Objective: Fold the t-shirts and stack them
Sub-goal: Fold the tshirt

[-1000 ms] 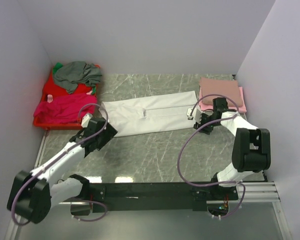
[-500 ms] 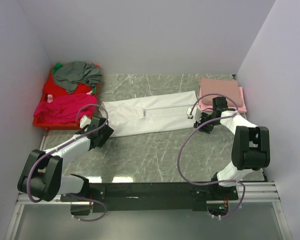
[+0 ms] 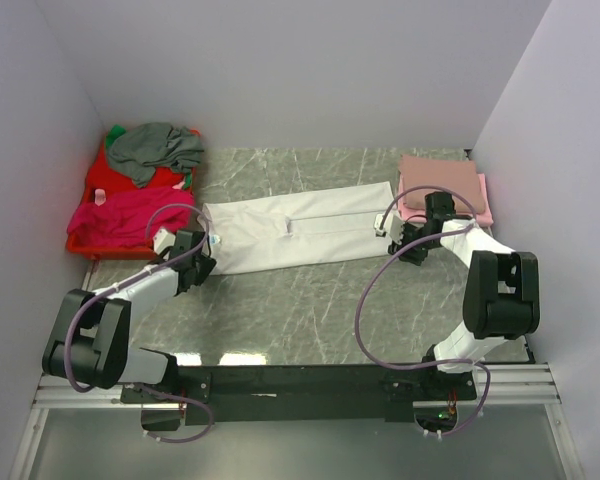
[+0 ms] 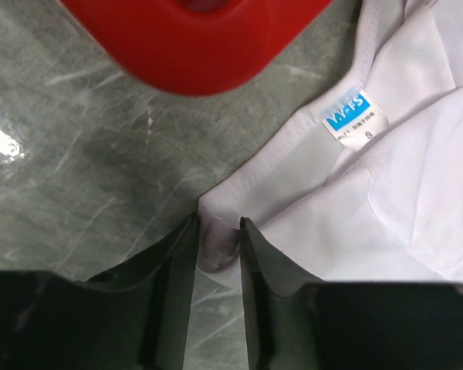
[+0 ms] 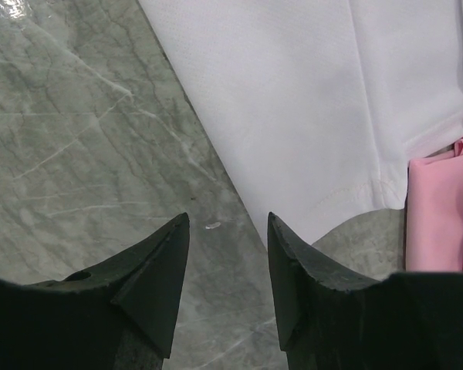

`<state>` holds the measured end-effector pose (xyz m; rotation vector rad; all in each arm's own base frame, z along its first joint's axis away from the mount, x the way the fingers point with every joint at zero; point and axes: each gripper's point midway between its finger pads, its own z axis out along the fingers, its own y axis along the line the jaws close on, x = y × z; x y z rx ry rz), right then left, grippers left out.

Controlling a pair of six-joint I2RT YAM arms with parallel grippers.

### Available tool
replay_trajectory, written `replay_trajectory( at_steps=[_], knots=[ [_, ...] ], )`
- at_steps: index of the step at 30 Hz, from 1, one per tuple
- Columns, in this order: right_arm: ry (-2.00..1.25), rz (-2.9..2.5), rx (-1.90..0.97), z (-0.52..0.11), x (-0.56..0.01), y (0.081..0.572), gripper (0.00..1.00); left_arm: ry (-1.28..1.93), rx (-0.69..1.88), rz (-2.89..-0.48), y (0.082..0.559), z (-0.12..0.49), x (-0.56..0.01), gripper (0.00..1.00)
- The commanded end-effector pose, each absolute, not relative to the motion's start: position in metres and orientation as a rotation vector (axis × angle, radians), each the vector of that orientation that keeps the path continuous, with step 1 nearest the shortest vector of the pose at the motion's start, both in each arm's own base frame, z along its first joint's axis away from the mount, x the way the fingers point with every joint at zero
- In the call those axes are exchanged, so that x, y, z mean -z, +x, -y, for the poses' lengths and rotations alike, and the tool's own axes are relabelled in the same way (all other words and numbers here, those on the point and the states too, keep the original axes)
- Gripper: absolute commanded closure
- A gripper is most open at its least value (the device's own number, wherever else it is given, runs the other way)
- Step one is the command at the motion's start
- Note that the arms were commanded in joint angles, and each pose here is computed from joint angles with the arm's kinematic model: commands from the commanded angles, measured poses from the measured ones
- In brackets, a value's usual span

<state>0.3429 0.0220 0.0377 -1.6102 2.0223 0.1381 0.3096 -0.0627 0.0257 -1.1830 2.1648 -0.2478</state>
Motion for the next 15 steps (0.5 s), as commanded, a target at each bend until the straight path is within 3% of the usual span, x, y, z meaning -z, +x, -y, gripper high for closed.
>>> replay_trajectory(
  at_steps=[1, 10, 15],
  knots=[
    [-1.637, -1.987, -0.094, -0.019, -0.049, 0.355, 0.48, -1.157, 0.279, -2.137, 0.32, 0.061, -0.033, 0.67],
    [-1.783, -1.944, -0.121, -0.013, -0.039, 0.357, 0.5, -1.152, 0.286, -2.114, 0.325, 0.045, -0.038, 0.85],
    [-1.813, -1.966, -0.124, -0.011, -0.03, 0.363, 0.51, -1.127, 0.321, -2.123, 0.329, 0.046, -0.04, 0.9]
  ],
)
